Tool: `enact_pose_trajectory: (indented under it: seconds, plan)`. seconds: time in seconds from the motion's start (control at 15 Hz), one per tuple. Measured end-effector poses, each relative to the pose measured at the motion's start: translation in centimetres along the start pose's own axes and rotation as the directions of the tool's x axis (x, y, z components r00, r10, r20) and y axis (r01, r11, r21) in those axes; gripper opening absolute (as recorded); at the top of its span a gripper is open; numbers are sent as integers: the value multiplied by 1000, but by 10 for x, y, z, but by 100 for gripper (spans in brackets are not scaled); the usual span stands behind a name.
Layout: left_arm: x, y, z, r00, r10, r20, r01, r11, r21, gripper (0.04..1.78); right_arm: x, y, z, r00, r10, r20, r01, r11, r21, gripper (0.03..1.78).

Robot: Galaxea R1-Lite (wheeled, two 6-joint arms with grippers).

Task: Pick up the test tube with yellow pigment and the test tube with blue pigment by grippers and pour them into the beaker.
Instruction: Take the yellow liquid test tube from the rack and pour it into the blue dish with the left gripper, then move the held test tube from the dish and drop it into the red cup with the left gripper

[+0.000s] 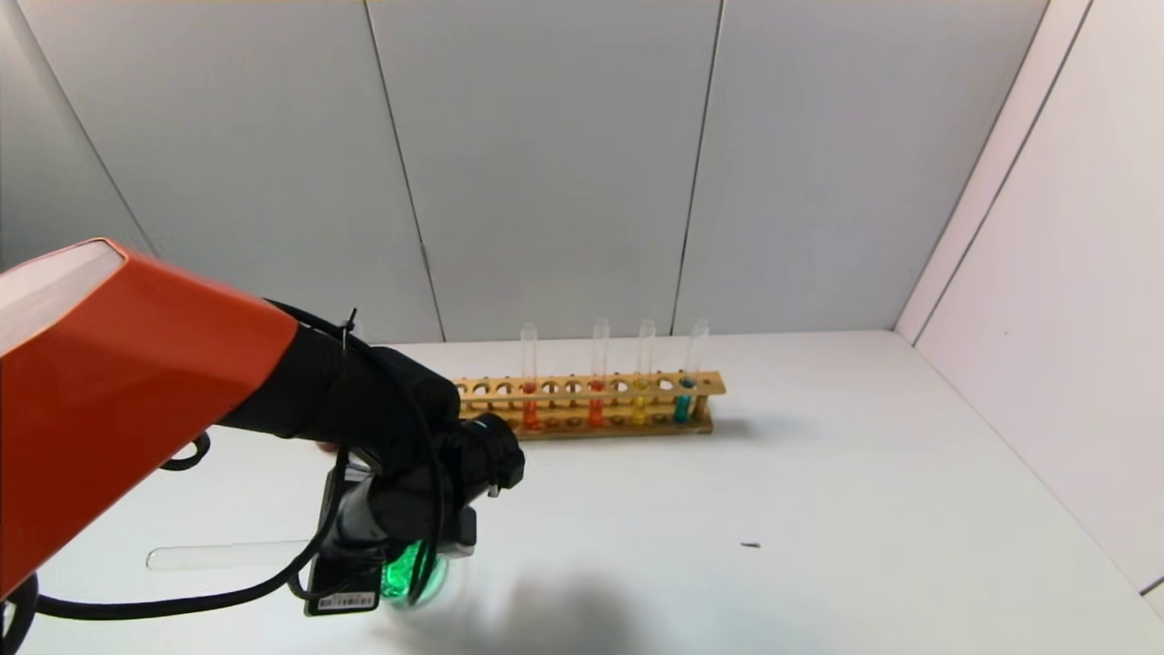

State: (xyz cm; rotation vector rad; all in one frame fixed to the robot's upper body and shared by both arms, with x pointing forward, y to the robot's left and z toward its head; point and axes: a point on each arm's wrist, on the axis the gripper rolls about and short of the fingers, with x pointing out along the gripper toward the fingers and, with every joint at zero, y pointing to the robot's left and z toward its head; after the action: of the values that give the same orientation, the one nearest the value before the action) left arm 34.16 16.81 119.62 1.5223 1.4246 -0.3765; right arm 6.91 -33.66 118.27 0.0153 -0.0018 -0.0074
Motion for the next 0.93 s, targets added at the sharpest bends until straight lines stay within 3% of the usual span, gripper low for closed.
enact_pose_trajectory:
  seconds: [0.33,0.53,0.93]
  plan:
    - [-18,1,-18,989,-45,140,69,983,-173,33,0,0,0,1000,0,0,0,1000,0,170]
    - [-32,3,-34,970,-18,242,100,938,-331,33,0,0,0,1000,0,0,0,1000,0,170]
    - [-43,9,-69,879,150,452,160,800,-578,33,0,0,0,1000,0,0,0,1000,-1,170]
